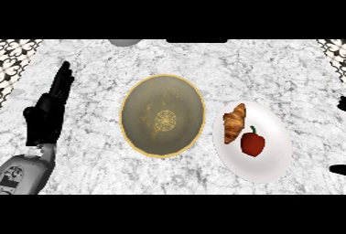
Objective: Pick the bell pepper from the plate and place it in the bowl
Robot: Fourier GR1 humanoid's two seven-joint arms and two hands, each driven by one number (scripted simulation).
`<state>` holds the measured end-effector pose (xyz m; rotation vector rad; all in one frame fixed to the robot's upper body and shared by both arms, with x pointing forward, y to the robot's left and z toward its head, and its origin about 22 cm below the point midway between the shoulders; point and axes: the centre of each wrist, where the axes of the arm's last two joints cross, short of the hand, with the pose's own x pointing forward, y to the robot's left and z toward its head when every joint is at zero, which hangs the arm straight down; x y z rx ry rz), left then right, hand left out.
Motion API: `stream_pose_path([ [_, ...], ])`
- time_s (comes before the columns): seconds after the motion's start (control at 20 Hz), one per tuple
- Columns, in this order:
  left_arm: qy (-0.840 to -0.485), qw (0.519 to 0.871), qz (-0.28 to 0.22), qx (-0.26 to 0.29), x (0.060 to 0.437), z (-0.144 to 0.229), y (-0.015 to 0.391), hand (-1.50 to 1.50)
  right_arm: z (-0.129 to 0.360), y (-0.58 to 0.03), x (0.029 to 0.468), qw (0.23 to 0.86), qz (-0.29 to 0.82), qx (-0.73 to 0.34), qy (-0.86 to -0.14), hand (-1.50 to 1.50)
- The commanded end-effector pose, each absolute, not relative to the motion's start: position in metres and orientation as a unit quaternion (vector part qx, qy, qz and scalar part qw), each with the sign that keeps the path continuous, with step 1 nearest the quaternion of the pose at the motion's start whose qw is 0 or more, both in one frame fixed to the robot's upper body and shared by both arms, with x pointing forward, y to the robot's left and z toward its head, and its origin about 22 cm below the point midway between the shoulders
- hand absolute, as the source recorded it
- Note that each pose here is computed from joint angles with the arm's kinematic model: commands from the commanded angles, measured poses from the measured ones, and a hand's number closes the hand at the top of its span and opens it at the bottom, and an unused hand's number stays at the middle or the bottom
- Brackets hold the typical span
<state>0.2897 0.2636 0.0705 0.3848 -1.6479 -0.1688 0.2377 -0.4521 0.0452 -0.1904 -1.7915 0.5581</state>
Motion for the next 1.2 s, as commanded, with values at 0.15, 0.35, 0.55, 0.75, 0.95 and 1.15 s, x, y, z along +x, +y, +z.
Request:
stream_pose_path([
  [0.15,-0.731,0.657,-0.079,0.168,0.29,0.069,0.258,0.0,0.077,-0.413,0.263,0.608,0.398,-0.136,-0.673,-1.5],
  [0.35,-0.728,0.661,-0.076,0.165,0.296,0.069,0.262,0.0,0.093,-0.375,0.28,0.612,0.446,-0.124,-0.641,-1.5],
  [0.55,-0.73,0.655,-0.079,0.177,0.283,0.087,0.257,0.0,0.088,-0.35,0.294,0.627,0.473,-0.097,-0.612,-1.5],
  [0.75,-0.729,0.657,-0.07,0.178,0.276,0.079,0.266,0.0,0.091,-0.328,0.302,0.624,0.51,-0.089,-0.585,-1.5],
  [0.95,-0.728,0.66,-0.067,0.173,0.287,0.077,0.27,0.0,0.072,-0.306,0.288,0.63,0.544,-0.1,-0.545,-1.5],
  [1.15,-0.726,0.662,-0.078,0.172,0.286,0.077,0.268,0.0,0.064,-0.294,0.299,0.639,0.577,-0.128,-0.492,-1.5],
])
